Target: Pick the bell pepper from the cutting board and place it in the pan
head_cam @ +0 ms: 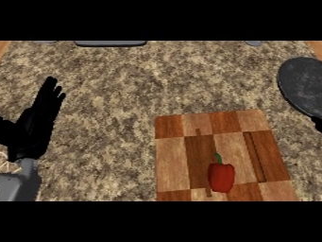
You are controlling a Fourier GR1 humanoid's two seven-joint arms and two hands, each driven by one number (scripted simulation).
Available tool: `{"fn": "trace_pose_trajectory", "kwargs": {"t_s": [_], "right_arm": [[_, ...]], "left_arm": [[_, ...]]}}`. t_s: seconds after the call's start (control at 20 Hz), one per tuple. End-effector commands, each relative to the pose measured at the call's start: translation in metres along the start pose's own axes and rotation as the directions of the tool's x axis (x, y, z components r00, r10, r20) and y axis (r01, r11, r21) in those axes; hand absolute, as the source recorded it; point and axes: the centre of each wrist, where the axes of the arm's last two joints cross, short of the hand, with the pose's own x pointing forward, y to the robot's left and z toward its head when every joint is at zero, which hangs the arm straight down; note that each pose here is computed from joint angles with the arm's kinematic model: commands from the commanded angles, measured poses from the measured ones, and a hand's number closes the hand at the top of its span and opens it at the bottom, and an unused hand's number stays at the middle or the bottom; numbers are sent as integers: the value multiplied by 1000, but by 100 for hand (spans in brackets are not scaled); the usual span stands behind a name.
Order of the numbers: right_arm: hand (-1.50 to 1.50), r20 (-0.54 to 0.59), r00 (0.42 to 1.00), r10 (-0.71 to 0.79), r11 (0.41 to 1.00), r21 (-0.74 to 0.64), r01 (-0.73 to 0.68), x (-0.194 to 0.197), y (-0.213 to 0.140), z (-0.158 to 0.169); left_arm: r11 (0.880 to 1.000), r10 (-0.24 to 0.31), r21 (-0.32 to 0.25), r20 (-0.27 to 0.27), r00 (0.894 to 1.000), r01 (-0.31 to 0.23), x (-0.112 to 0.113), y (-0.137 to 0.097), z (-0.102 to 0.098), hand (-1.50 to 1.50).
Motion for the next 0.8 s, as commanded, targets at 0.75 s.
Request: {"fn": "trace_pose_trajectory", "kwargs": {"t_s": [0.75], "right_arm": [[-150,-95,865,493,697,638,-327,62,39,-63]], "left_arm": [[1000,2,-23,-6,1000,-2,16,-9,-7,0]]}}
